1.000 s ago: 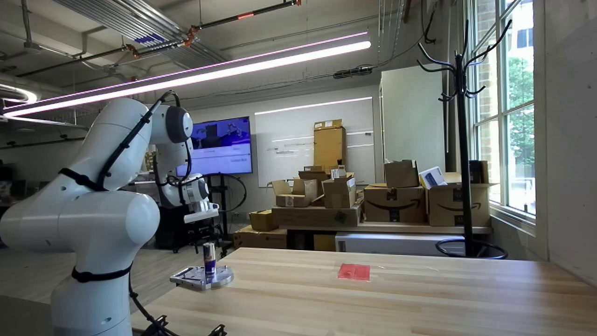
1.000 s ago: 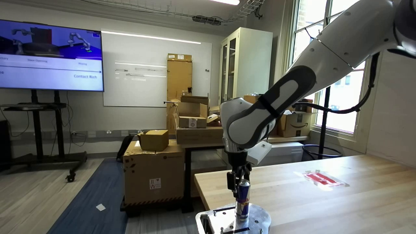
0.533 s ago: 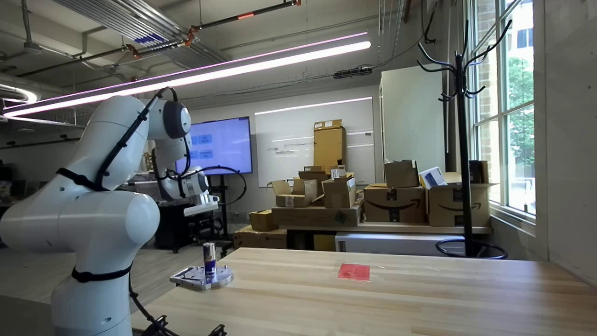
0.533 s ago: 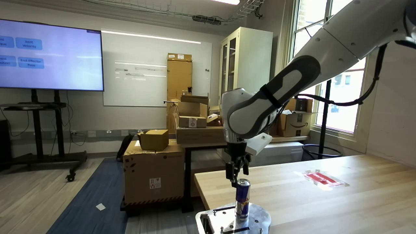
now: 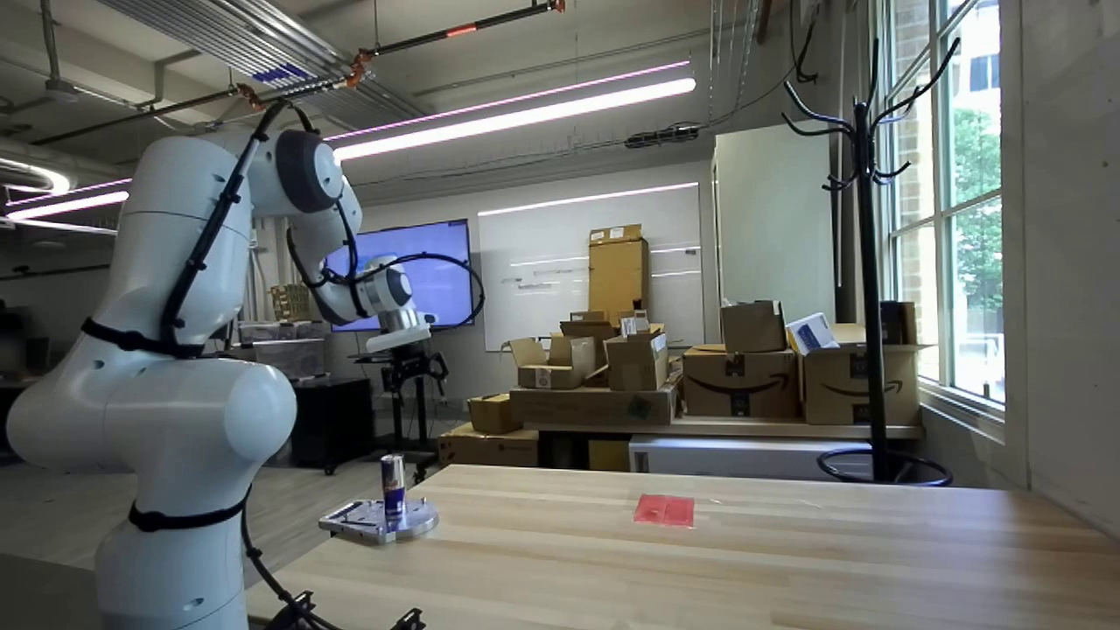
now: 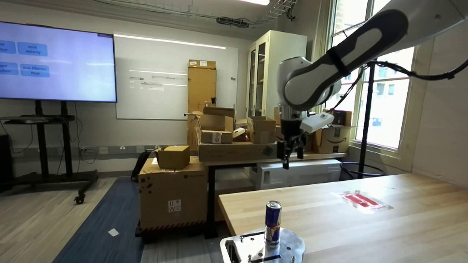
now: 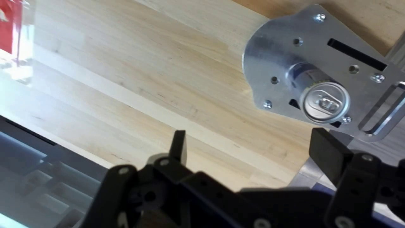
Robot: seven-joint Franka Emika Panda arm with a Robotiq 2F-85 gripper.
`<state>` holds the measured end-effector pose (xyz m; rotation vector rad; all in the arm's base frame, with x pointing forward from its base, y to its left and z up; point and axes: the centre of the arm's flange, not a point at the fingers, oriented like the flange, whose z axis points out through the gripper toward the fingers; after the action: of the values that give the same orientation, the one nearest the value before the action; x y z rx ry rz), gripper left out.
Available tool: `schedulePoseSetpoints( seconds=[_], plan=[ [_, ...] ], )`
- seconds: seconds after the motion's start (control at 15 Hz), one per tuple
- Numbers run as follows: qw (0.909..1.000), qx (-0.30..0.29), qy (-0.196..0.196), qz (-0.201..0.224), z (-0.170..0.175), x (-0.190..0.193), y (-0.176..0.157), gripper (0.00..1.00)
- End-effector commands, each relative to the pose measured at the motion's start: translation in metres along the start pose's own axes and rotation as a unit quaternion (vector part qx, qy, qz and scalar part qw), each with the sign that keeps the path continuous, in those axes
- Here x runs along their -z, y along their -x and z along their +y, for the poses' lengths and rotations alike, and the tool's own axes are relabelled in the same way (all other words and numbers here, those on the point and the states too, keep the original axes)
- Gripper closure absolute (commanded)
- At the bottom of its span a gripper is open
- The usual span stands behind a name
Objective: Pick up the canned drink and put it on the metallic object
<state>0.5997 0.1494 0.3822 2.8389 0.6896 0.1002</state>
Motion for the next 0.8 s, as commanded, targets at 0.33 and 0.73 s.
schedulePoseSetpoints(
  seconds=[0.33,0.73],
  plan=[
    [0.9827,-0.161,-0.068,-0.061,0.151,-0.023,0.154,0.0],
    [0.9743,-0.203,-0.074,-0.064,0.162,-0.031,0.225,0.0]
  ],
)
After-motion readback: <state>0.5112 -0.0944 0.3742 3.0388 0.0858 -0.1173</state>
